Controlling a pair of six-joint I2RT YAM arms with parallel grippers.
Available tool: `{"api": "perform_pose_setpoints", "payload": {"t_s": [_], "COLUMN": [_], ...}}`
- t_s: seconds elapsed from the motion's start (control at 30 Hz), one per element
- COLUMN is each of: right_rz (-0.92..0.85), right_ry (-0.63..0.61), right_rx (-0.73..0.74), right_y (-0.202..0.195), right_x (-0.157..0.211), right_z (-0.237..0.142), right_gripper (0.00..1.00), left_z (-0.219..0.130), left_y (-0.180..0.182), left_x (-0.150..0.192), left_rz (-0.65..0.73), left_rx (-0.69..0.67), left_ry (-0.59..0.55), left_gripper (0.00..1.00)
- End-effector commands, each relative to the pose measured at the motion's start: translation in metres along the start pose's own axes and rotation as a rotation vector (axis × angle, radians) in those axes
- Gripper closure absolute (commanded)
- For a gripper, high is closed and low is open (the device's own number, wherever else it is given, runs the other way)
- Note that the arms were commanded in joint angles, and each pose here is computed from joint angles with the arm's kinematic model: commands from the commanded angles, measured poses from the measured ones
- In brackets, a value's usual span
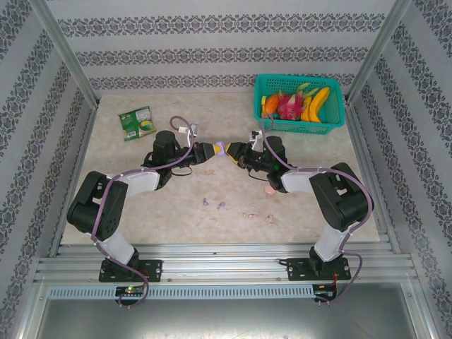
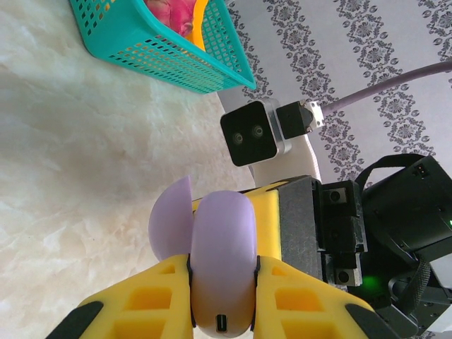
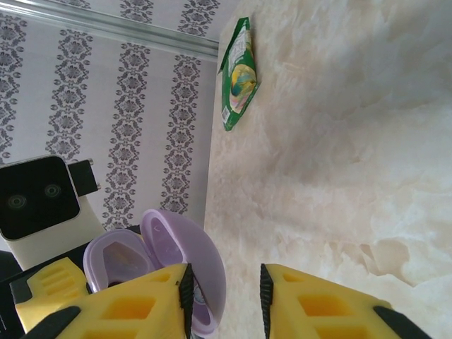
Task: Insert wireless bluetooth earbuds into charging case
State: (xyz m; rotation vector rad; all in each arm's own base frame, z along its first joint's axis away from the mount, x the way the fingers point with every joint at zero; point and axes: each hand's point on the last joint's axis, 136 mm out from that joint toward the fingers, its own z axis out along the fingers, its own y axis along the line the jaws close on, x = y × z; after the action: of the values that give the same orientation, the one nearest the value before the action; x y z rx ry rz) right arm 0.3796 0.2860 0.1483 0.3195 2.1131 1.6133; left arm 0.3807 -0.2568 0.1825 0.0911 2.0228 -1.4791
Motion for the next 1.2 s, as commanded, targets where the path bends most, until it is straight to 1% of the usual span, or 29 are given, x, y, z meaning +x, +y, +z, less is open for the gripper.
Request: {"api": "perform_pose_setpoints", "payload": {"t_s": [0.0,0.07,0.13,0.2,0.47,0.77,1.17], "right_rz": [-0.030,-0.031,-0.030,-0.027,-0.016,-0.021,-0.015], "right_ry": [0.021,0.024,0.025,0.026,0.016,0.015,0.002], "right_rx": [-0.035,-0.035,-0.034,-0.032,-0.014,-0.022,-0.021], "right_y": [0.009,0.010,0.009,0.008,-0.004,-0.003,-0.005], "right_x": [0.002,0.002,0.003,0.004,0.004,0.006,0.001], "right_z": [0.009,0.010,0.011,0.011,0.004,-0.003,-0.008], "right_gripper": [0.70,0.70,0.74,0.75,0.73,0.69,0.71], "left_z": [-0.002,-0.003,-0.003,-0.003,-0.004,-0.004,-0.003], "left_y": [-0.015,-0.016,-0.017,-0.018,-0.023,-0.023,-0.027], "left_x": [-0.009,-0.009,-0.009,-0.009,-0.011,-0.012,-0.015], "left_rz": [0.049,0.051,0.052,0.054,0.063,0.064,0.065], "left_rx": [0.042,0.044,0.044,0.043,0.050,0.046,0.057], "left_ry": [-0.010,-0.011,-0.011,-0.011,-0.012,-0.009,-0.004], "left_gripper": [1.00,1.00,1.00,1.00,1.00,1.00,1.00]}}
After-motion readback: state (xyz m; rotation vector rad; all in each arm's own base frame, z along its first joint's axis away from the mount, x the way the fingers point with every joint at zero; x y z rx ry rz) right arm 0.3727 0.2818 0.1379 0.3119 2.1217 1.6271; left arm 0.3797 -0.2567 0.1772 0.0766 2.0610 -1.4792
